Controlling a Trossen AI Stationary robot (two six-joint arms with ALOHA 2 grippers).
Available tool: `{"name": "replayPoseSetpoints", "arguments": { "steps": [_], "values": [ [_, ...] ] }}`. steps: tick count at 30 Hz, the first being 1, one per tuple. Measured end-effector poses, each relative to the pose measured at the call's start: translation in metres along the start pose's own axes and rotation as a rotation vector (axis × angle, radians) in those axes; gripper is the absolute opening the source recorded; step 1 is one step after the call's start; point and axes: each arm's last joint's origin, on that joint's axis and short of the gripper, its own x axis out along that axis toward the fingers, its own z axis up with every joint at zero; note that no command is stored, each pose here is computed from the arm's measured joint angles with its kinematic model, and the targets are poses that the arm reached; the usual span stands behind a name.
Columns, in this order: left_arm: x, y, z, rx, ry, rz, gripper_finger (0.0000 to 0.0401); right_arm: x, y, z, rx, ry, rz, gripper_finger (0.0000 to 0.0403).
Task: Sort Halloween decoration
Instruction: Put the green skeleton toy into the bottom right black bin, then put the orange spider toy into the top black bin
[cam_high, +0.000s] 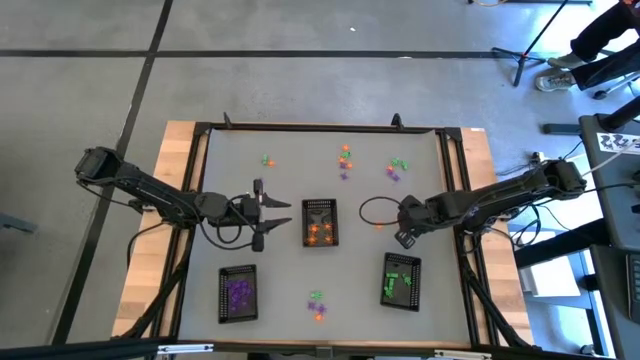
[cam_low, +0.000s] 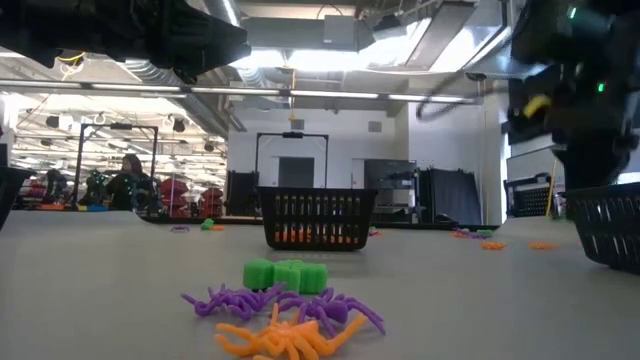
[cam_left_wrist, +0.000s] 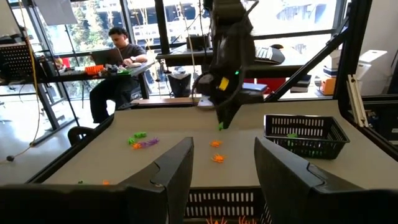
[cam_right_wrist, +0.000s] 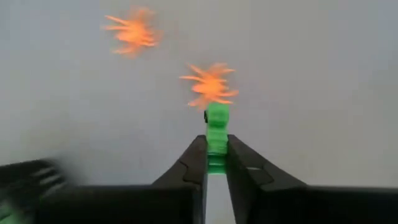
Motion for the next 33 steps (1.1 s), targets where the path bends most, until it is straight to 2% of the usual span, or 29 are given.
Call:
{"name": "replayPoseSetpoints", "arguments": {
  "steps": [4,8,11,13,17,22,28,33],
  "values": [
    [0.0,0.0,0.0,0.0,0.0,0.0,0.0162,-0.021,0.022,-0.006,-0.123,-0.024,0.103,0.0047],
    [0.0,0.0,0.0,-0.001,-0.004,0.0,0.0162,-0.039,0.051,-0.021,-0.253,-0.081,0.274,0.0031],
    [0.0,0.0,0.0,-0.002,-0.004,0.0,0.0162,-0.048,0.07,-0.035,-0.308,-0.145,0.421,0.0025],
    [0.0,0.0,0.0,-0.002,-0.005,0.001,0.0162,-0.051,0.078,-0.044,-0.303,-0.149,0.48,0.0029],
    [0.0,0.0,0.003,-0.011,-0.028,0.002,0.0162,-0.048,0.085,-0.061,-0.264,-0.153,0.468,0.0052],
    [0.0,0.0,0.003,-0.029,-0.034,0.001,0.0162,-0.035,0.091,-0.071,-0.282,-0.108,0.412,0.0104],
    [0.0,0.0,0.003,-0.035,-0.034,0.001,0.0162,-0.027,0.092,-0.07,-0.303,-0.058,0.384,0.0175],
    [0.0,0.001,0.003,-0.035,-0.032,0.019,0.0162,-0.03,0.079,-0.056,-0.309,-0.084,0.311,0.0193]
  ]
}}
